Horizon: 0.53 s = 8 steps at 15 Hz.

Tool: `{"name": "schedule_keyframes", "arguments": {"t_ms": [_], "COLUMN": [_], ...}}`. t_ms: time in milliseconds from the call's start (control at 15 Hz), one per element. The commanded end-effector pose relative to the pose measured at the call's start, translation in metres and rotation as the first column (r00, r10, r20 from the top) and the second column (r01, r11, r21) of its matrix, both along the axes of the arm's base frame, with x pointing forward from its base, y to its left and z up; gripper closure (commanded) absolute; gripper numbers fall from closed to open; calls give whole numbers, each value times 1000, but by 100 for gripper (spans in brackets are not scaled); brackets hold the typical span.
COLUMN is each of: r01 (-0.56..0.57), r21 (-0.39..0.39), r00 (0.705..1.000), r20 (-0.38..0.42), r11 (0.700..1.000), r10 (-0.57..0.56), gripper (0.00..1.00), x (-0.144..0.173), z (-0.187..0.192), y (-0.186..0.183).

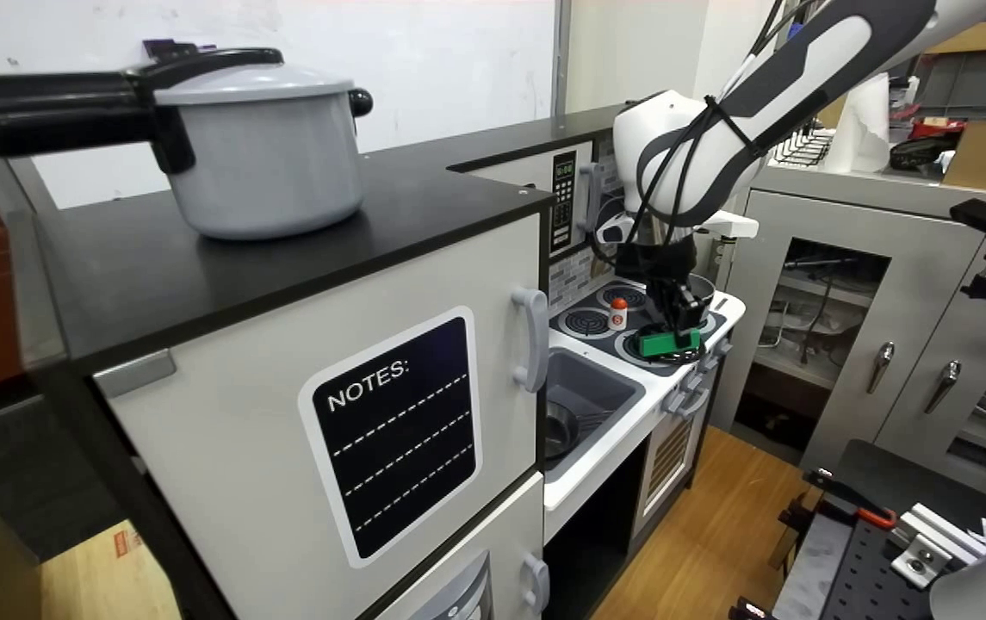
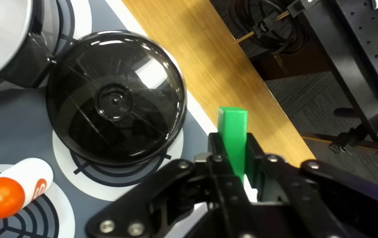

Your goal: Pick up and put down the green block then put the salt cellar inside the pot and the green block in the sink

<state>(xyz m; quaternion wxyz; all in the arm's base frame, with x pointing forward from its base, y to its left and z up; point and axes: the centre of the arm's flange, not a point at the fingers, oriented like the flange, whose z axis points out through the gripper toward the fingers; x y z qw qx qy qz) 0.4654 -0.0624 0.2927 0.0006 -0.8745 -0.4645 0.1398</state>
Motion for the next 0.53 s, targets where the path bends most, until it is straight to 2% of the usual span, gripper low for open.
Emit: {"name": "schedule_keyframes", "arguments": {"t_ms": [0,467], "r01": [-5,47], "r21": [31,66], "r00": [1000,999], "r20": [14,8], "r11": [1000,997], "r10": [4,-47], "gripper": [96,96], "x": [-4,-4], "z": [-7,-30], "y": [8,11]}}
